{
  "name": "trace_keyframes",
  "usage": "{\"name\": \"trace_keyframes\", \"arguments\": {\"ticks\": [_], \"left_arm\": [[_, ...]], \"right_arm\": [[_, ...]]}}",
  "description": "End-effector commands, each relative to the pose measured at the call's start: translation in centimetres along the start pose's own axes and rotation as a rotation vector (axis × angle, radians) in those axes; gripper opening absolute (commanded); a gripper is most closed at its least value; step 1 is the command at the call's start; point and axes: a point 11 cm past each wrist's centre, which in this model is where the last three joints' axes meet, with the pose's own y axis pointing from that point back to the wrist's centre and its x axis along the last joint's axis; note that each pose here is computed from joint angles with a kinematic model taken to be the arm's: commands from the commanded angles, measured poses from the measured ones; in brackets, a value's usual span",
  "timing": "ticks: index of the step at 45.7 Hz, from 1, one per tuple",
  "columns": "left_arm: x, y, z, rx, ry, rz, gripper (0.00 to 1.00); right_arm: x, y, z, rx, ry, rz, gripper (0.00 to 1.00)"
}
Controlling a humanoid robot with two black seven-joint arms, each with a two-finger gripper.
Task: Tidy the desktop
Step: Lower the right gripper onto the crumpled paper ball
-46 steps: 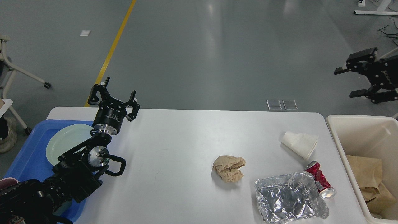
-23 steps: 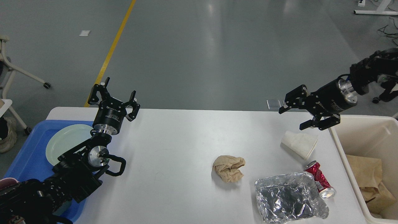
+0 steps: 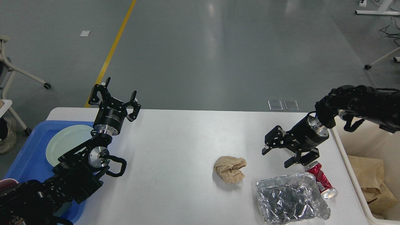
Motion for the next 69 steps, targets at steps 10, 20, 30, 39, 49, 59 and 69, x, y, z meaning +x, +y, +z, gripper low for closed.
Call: {"name": "trace_keyframes", "arguments": {"ticks": [10,20,30,39,49,59,69], "left_arm": [[0.0,0.0,0.0,-0.001,0.001,0.001,0.97],[0.0,0.0,0.0,0.000,0.000,0.000,0.97],[0.0,0.0,0.0,-0.002,0.000,0.000,0.97],[0.0,0.0,0.0,0.000,0.000,0.000,0.97],[0.0,0.0,0.0,0.000,0.000,0.000,0.97],[0.0,0.0,0.0,-0.003,0.001,0.001,0.97],[0.0,0.0,0.0,-0.002,0.000,0.000,0.97]], "right_arm": [[1.2,-4.2,-1.3,0.054,0.044,0.149,0.87],[2.0,-7.9,-2.5,0.095,0.075,0.285,0.87],[0.9,-11.1,-2.4,0.107,0.070,0.276,0.87],[0.0,-12.4,-1.7,0.102,0.059,0.249,0.87],[0.0,-12.4,-2.0,0.120,0.048,0.247,0.87],[0.2,-11.5,-3.1,0.134,0.058,0.239,0.87],[0.4,-10.1,-3.5,0.123,0.072,0.201,0.87]]}}
